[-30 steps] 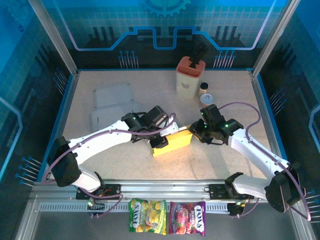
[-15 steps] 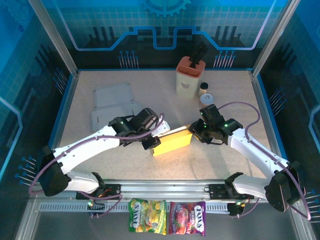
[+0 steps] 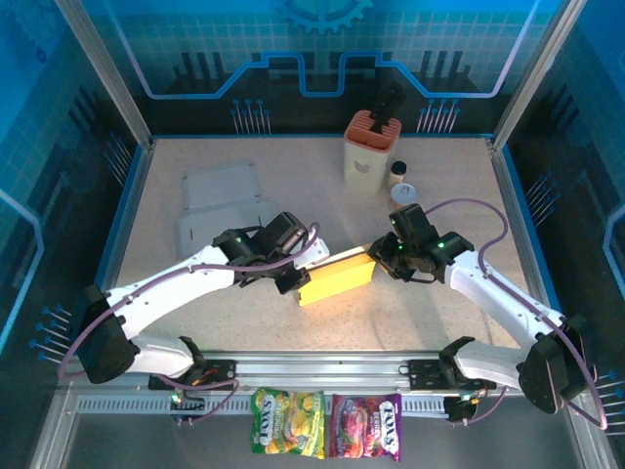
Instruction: Fold the paper box
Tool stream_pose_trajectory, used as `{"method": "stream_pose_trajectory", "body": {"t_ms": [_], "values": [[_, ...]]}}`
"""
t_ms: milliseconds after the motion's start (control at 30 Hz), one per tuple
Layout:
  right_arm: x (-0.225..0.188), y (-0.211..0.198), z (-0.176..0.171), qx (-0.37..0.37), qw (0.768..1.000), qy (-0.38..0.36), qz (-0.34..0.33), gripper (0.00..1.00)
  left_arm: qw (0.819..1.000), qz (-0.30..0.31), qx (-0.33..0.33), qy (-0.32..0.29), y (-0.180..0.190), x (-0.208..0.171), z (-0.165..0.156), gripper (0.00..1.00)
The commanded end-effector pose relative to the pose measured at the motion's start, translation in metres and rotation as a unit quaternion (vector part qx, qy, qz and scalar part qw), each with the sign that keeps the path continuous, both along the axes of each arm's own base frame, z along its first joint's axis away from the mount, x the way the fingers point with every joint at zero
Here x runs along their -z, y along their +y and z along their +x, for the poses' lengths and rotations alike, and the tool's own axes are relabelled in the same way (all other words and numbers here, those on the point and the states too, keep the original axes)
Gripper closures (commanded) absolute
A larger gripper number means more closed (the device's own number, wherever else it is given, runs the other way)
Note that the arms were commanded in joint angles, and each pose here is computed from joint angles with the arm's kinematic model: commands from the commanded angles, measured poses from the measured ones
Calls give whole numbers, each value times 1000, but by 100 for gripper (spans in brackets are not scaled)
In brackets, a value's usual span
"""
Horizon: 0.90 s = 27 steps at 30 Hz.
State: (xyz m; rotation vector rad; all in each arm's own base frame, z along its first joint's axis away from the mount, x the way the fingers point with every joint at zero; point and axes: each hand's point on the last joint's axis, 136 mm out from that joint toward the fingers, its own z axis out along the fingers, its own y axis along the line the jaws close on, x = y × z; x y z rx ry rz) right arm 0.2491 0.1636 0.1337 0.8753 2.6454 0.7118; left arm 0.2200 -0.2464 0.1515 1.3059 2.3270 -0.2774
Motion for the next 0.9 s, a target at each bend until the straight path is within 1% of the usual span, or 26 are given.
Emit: {"method": "stream_pose_trajectory", "body": {"t_ms": [0, 167, 267, 367, 467, 600, 867], "values": [[14, -4, -15, -6, 999, 40, -24, 61, 999, 11, -1, 46, 8, 18, -16, 73], [14, -4, -15, -7, 999, 40, -24, 61, 998, 21, -3, 52, 11, 28, -18, 80], [14, -4, -15, -5, 999, 41, -25, 61, 999, 18, -2, 48, 9, 25, -16, 80], [14, -4, -15, -5, 999, 40, -24, 61, 999, 10, -1, 41, 5, 17, -13, 76], [13, -4, -15, -5, 999, 38, -23, 61, 999, -6, 7, 41, -2, 8, -14, 68], [12, -5, -15, -4, 999, 37, -23, 61, 999, -21, 26, 39, -16, 3, -16, 60], [11, -5, -16, -4, 999, 36, -23, 61, 998, -17, 45, 43, -32, 8, -12, 57]]}}
